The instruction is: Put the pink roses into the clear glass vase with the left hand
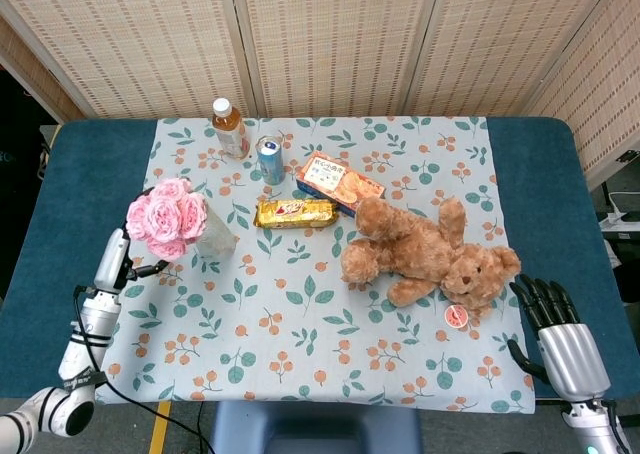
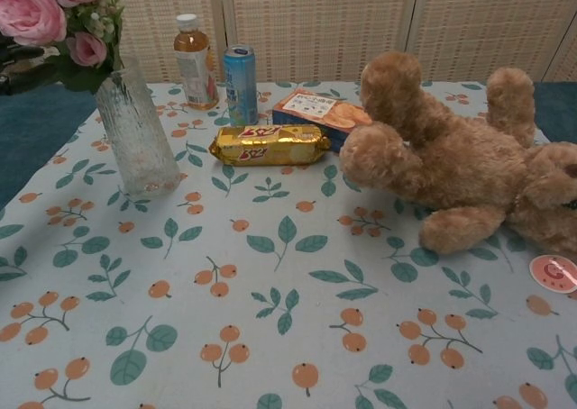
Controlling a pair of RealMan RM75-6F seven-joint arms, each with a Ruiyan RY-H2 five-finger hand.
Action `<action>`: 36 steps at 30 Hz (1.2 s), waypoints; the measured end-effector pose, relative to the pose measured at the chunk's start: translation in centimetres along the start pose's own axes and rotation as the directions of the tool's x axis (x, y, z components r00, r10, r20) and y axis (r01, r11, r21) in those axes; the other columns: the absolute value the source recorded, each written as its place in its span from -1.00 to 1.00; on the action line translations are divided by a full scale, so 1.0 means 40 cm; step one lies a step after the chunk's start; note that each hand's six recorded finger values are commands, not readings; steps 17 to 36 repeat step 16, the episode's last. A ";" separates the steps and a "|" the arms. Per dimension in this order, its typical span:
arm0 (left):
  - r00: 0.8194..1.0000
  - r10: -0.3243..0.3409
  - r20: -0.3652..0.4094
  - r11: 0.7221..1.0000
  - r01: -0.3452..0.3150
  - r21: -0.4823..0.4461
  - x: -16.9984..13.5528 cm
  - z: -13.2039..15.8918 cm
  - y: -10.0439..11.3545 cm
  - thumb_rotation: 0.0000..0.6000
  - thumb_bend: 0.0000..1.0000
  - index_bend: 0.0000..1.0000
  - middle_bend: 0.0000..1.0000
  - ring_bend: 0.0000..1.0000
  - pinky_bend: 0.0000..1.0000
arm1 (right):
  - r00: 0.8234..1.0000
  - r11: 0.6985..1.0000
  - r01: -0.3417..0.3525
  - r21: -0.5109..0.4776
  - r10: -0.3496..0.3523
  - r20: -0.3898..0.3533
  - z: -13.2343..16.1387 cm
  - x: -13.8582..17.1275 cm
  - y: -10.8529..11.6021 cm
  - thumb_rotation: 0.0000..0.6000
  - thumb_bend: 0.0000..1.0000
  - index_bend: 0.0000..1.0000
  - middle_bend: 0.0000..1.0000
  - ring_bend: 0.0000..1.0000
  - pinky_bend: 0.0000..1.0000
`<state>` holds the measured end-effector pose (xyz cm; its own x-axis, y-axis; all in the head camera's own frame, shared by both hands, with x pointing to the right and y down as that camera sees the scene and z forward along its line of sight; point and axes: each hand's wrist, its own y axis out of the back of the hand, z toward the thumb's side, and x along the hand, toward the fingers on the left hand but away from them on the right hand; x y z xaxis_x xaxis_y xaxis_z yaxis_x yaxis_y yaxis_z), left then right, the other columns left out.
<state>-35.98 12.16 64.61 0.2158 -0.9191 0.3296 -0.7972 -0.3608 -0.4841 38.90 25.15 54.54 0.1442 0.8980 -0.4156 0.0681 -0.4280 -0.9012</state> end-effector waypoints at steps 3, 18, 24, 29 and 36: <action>0.997 -0.038 -0.064 0.998 0.041 0.048 -0.034 -0.027 0.003 0.88 -0.26 -1.00 -1.00 -1.00 -0.96 | 1.000 1.000 0.001 -0.003 -0.001 -0.005 0.001 0.003 0.002 1.00 -0.41 -1.00 -1.00 -1.00 -1.00; 0.988 -0.028 -0.149 0.843 0.104 0.528 -0.230 -0.093 0.093 1.00 -0.30 -1.00 -1.00 -1.00 -0.94 | 0.999 0.998 -0.045 0.035 0.045 0.005 0.003 0.000 -0.022 1.00 -0.41 -1.00 -1.00 -1.00 -1.00; 0.988 -0.028 -0.149 0.843 0.104 0.528 -0.230 -0.093 0.093 1.00 -0.30 -1.00 -1.00 -1.00 -0.94 | 0.999 0.998 -0.045 0.035 0.045 0.005 0.003 0.000 -0.022 1.00 -0.41 -1.00 -1.00 -1.00 -1.00; 0.988 -0.028 -0.149 0.843 0.104 0.528 -0.230 -0.093 0.093 1.00 -0.30 -1.00 -1.00 -1.00 -0.94 | 0.999 0.998 -0.045 0.035 0.045 0.005 0.003 0.000 -0.022 1.00 -0.41 -1.00 -1.00 -1.00 -1.00; 0.988 -0.028 -0.149 0.843 0.104 0.528 -0.230 -0.093 0.093 1.00 -0.30 -1.00 -1.00 -1.00 -0.94 | 0.999 0.998 -0.045 0.035 0.045 0.005 0.003 0.000 -0.022 1.00 -0.41 -1.00 -1.00 -1.00 -1.00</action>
